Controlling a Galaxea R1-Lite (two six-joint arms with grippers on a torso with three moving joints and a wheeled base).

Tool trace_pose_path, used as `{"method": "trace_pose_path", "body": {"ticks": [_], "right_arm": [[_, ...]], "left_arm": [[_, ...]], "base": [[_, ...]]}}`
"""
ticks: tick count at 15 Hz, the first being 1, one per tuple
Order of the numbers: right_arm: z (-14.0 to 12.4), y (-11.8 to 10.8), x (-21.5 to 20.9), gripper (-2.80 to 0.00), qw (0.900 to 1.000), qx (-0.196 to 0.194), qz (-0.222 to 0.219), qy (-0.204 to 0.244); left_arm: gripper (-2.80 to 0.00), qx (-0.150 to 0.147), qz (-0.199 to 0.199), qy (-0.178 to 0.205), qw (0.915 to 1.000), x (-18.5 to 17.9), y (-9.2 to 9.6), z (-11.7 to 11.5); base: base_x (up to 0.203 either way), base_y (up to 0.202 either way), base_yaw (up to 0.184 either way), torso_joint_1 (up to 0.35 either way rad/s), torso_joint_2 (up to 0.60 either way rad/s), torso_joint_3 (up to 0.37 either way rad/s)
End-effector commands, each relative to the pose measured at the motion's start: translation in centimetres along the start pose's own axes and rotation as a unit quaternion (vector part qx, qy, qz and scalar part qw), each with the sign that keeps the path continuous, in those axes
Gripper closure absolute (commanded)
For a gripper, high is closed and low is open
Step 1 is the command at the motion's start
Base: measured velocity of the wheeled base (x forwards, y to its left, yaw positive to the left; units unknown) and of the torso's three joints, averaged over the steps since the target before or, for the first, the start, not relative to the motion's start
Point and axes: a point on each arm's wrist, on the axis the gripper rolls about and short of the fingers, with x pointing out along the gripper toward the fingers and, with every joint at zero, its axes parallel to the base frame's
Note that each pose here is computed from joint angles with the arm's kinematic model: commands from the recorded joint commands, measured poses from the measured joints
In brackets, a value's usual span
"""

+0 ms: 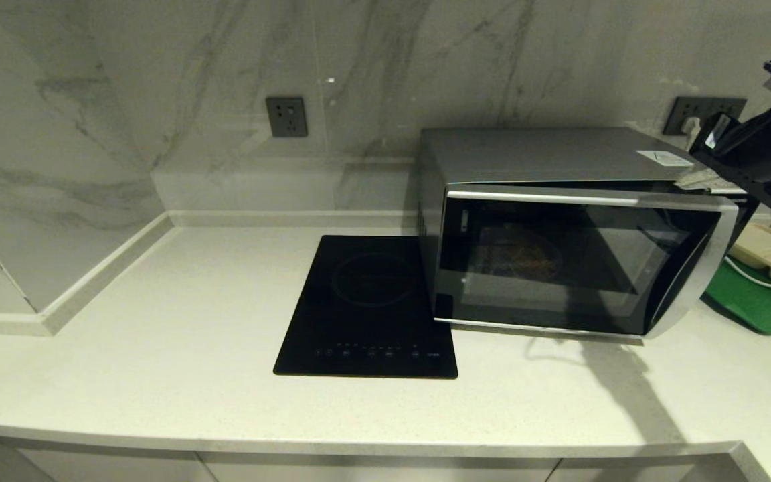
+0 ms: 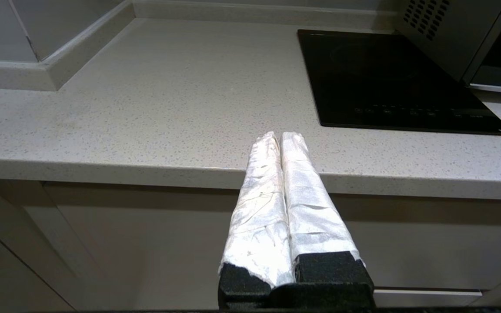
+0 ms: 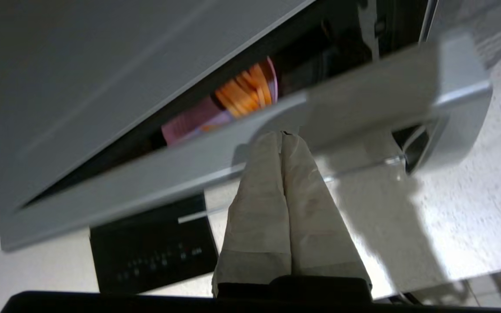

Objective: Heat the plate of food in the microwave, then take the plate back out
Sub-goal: Open the microwave oven

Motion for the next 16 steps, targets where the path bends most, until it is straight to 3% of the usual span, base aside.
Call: {"method": "trace_pose_path", "body": {"ticks": [1,4,16], "right_arm": [[0.2,-0.3,1.0,0.0,1.0,0.01,-0.005,0.007],[0.6,-0.6,1.2,0.0,1.0,0.018,-0.003,-0.008],[0.4,-1.7,4.5,0.0,0.999,0.025,-0.031,0.017]], "left_arm": [[0.0,0.0,0.0,0.0,1.0,0.0,0.0,0.0],[0.0,0.0,0.0,0.0,1.0,0.0,0.0,0.0],[0.0,0.0,0.0,0.0,1.0,0.0,0.0,0.0]], "base": [[0.0,0.0,0.0,0.0,0.0,0.0],[0.0,0.0,0.0,0.0,0.0,0.0],[0.0,0.0,0.0,0.0,0.0,0.0]]}}
